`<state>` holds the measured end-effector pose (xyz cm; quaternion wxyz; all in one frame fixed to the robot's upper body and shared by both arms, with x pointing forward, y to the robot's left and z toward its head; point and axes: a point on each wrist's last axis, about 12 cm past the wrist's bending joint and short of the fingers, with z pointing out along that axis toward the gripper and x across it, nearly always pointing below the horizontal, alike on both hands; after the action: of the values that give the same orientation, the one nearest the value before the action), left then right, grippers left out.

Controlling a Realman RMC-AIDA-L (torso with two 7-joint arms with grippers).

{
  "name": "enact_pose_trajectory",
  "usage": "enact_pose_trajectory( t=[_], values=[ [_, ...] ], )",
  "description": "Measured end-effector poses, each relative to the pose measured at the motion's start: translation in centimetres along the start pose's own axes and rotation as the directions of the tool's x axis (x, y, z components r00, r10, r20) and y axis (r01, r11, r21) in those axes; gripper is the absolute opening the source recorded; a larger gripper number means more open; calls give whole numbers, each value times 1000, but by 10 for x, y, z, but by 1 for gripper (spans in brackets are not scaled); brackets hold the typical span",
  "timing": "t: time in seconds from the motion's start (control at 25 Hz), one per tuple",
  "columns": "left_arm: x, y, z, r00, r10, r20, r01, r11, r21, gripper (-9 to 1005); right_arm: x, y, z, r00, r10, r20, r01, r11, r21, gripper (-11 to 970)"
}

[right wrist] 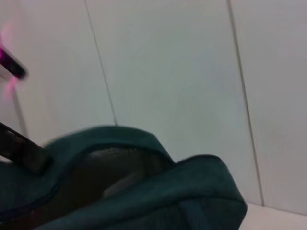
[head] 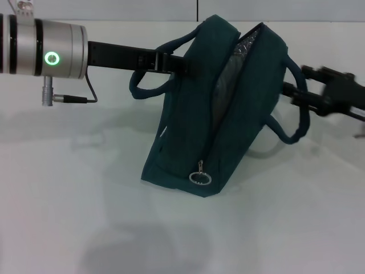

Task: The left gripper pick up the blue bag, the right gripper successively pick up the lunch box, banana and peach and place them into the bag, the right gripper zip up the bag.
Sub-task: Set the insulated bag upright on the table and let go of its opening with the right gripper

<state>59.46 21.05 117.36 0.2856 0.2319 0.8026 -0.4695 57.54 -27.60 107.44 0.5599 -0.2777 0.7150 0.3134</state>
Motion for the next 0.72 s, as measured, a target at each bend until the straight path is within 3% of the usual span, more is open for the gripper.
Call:
enact_pose_trajectory(
  t=[0.2, 0.32, 0.4, 0.56, 0.72],
  values=[
    [2, 1, 0, 1000, -7, -1, 7, 1000, -1, 55, -11, -22, 24, 999, -13, -40, 19, 986, 163, 683],
    [6, 4, -1, 1000, -26, 0, 26, 1000, 0, 55, -18, -34, 13, 998, -21, 59, 4, 961, 276, 683],
    [11, 7, -3, 999, -43, 2, 43, 999, -5, 55, -25, -35, 0, 980, -80, 180, 20, 949, 314, 681],
    [17, 10, -8, 998, -58, 4, 58, 998, -13, 55, -42, -20, -32, 886, -190, 422, 70, 957, 283, 678],
    [24, 11, -9, 997, -76, 9, 76, 997, -4, 55, -54, -6, -41, 848, -200, 491, 132, 977, 170, 676]
  ],
)
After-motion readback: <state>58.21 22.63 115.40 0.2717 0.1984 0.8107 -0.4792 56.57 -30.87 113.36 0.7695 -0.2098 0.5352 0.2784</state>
